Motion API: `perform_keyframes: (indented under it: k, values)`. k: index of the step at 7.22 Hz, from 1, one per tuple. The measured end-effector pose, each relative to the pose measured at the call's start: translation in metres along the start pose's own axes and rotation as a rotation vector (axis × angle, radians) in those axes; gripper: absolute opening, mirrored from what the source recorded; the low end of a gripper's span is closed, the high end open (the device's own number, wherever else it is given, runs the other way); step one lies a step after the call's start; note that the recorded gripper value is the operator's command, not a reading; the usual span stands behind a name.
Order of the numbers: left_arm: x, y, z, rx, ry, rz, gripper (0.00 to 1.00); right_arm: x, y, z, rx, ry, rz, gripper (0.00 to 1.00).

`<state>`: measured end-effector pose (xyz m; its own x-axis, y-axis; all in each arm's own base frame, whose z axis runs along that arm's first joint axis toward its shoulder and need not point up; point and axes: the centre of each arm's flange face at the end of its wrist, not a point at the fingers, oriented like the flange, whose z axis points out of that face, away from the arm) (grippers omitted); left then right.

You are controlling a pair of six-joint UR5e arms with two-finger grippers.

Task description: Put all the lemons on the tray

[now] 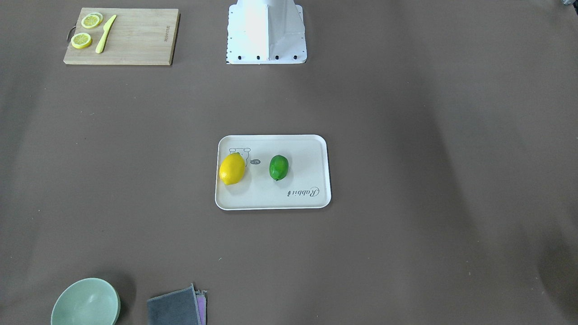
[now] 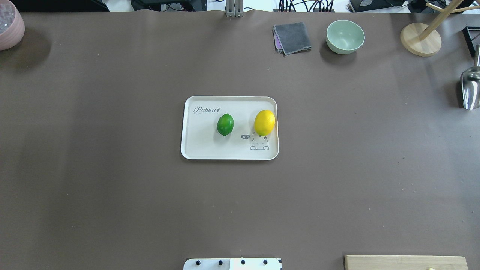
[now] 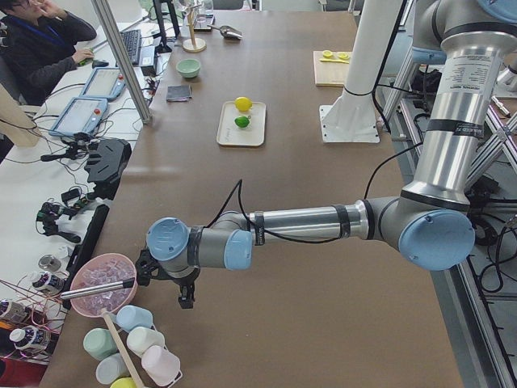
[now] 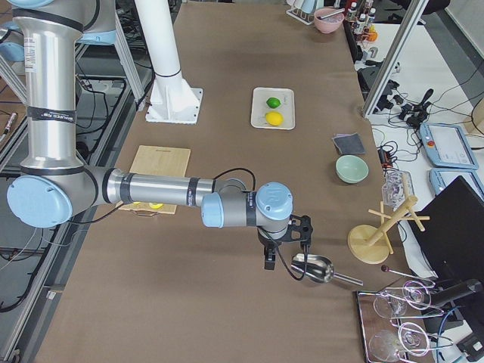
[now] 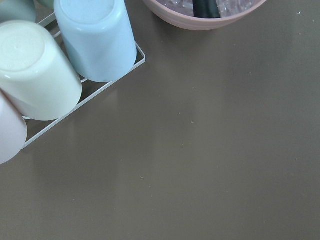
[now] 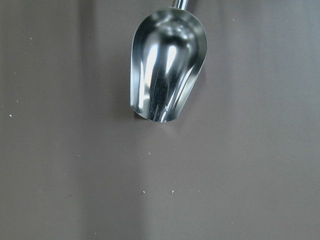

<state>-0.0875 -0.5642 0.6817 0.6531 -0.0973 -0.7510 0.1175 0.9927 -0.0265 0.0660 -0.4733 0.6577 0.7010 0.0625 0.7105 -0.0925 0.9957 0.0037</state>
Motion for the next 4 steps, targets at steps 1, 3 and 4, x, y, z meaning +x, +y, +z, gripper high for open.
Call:
perform_keyframes:
  k: [1, 3, 4]
  values:
    - [0.0019, 0.0002, -0.0022, 0.005, 0.000, 0.003, 0.98, -0.0004, 0.0003, 0.0009, -0.001, 0.003, 0.002, 1.00]
    - [0.0059, -0.0002, -0.0062, 0.014, -0.001, 0.008, 0.98, 0.0000, 0.0016, 0.0028, -0.005, 0.003, 0.004, 1.00]
    - [0.0101, 0.0001, -0.0105, 0.022, 0.000, 0.015, 0.98, 0.0000, 0.0017, 0.0049, -0.009, 0.005, 0.004, 1.00]
